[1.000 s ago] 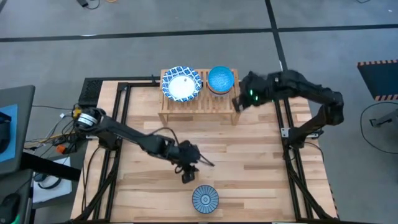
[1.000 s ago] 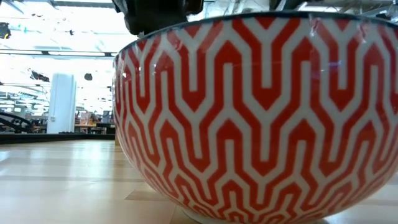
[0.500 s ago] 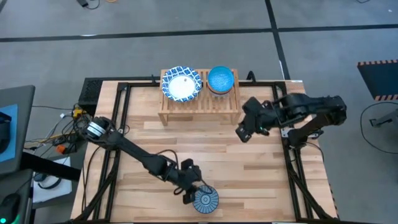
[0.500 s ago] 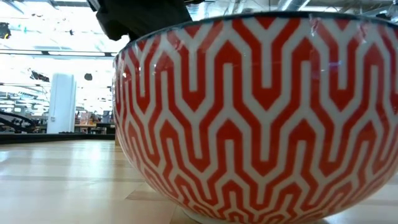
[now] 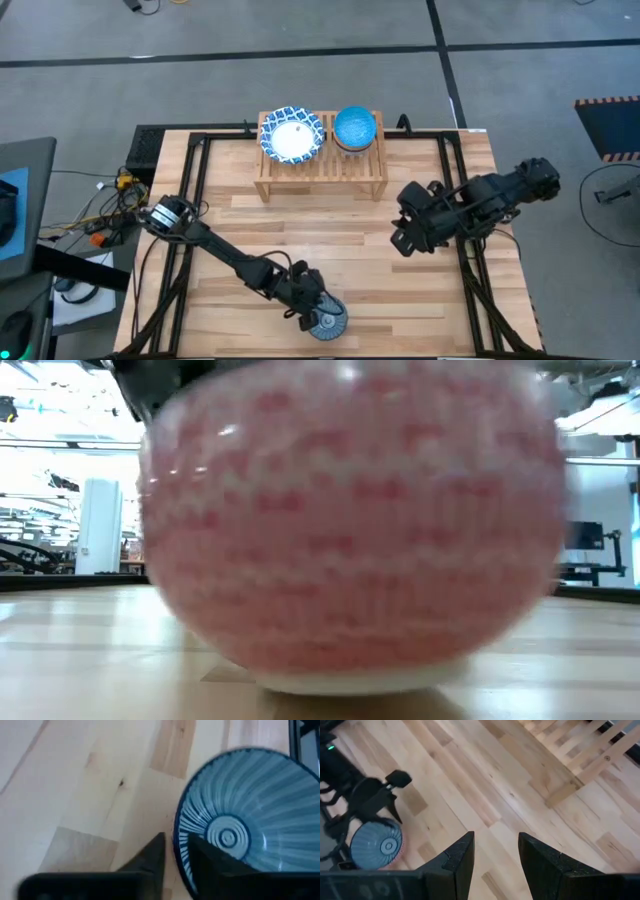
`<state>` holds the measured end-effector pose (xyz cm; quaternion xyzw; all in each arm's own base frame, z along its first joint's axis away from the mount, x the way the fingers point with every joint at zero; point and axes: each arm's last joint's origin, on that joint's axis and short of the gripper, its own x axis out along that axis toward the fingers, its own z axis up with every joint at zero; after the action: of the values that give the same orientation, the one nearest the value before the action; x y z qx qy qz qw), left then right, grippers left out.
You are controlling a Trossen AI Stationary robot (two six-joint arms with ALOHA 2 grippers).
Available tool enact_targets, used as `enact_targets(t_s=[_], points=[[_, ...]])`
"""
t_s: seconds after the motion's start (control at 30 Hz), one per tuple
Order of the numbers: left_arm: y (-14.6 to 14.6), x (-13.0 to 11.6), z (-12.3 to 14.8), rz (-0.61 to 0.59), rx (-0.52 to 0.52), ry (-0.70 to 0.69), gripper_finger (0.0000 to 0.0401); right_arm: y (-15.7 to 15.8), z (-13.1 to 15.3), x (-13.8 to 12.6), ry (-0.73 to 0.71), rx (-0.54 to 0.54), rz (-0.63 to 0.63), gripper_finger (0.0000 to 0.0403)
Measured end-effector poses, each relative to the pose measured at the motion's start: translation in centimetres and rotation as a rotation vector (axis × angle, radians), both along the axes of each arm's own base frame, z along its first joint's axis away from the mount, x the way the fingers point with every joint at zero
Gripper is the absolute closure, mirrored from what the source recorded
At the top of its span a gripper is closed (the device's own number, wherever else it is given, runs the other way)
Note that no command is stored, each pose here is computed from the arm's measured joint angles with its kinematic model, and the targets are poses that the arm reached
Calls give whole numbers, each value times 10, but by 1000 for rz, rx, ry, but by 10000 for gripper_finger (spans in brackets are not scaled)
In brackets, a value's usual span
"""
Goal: Place and stack bowls onto a shelf
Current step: Stack the small dark blue bowl on top of the small light blue bowl
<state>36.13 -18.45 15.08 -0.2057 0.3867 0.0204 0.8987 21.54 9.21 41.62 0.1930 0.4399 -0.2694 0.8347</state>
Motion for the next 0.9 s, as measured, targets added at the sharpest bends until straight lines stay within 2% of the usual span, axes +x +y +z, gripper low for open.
enact_targets(t_s=[0.1,0.27,0.37,0.5,0.63,0.8,0.9], points=[[5,1,6,27,5,-12,387,4,0,-2,-4,5,11,225],[22,2,17,66,22,-3,396,5,0,-2,-7,0,16,225],[39,4,33,82,11,1,397,2,2,-4,-26,-22,1,226],[71,6,83,72,73,-9,399,-13,9,-9,-72,-58,-52,230],[123,5,147,89,192,-74,399,-37,19,-17,-120,-80,-141,236],[208,-5,225,229,373,-221,400,-74,28,-26,-158,-121,-300,241],[259,-12,253,328,468,-271,400,-96,29,-27,-152,-142,-397,242]])
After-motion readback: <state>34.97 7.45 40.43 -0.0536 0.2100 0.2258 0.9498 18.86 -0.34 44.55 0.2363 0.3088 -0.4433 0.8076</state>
